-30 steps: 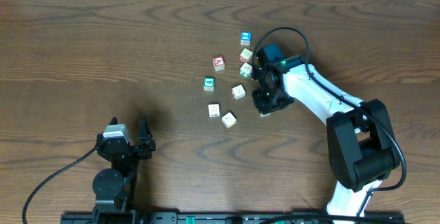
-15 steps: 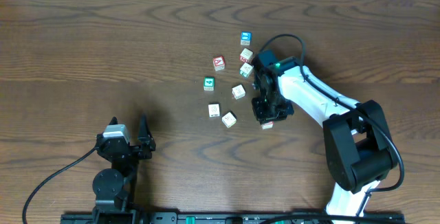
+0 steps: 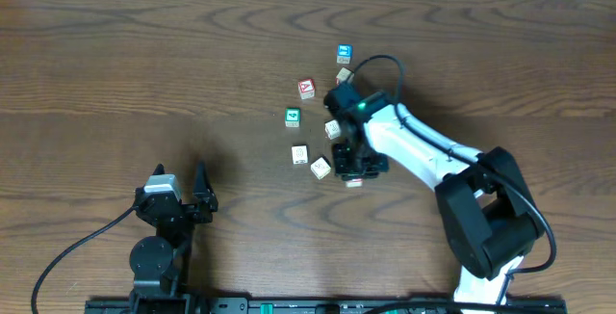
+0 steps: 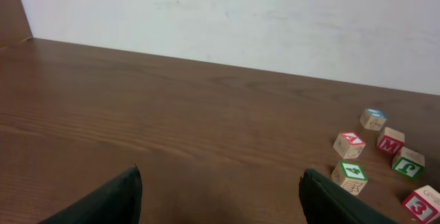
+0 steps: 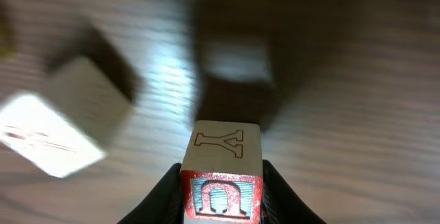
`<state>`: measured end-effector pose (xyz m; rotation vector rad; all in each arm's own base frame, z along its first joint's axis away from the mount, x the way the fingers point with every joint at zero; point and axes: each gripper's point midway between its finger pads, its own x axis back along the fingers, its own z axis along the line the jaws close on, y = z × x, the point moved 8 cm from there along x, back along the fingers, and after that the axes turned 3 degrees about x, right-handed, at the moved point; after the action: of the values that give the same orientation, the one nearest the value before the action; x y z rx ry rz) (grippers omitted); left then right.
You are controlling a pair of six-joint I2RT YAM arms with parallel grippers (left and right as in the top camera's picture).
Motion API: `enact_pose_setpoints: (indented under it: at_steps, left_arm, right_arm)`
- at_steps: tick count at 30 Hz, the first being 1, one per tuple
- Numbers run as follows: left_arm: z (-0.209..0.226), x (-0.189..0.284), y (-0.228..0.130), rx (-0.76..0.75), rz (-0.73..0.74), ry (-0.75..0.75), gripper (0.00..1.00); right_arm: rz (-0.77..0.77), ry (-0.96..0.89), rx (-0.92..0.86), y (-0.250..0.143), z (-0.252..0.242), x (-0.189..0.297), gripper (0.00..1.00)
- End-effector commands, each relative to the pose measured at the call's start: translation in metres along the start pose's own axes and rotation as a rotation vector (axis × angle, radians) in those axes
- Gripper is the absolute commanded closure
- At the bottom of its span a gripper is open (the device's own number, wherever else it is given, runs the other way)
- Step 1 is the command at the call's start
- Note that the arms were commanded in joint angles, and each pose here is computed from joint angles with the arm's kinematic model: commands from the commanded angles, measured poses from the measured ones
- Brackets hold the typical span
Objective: Lift 5 blocks
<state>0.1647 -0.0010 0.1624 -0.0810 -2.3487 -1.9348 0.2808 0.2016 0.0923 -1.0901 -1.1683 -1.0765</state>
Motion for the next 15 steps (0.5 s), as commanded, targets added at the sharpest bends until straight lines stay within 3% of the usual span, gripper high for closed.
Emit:
enact_pose_setpoints:
  at_steps: [1, 9, 15]
  left_arm:
    - [0.0040, -0.0015, -0.0134, 0.002, 0.046, 0.021, 0.27]
    - [0.0040, -0.0015, -0.0134, 0.002, 0.046, 0.021, 0.27]
    - [0.0040, -0.0015, -0.0134, 0.002, 0.046, 0.021, 0.26]
  right_arm:
    - [-0.061, -0.025, 0.003, 0.0020, 0.0105, -0.0001, 0.78]
    - [-0.080, -0.067, -0.034, 0.0020, 0.0087, -0.0003, 0.76]
    - [-0.064, -0.103, -0.037, -0.0014, 0.0040, -0.0003, 0.46]
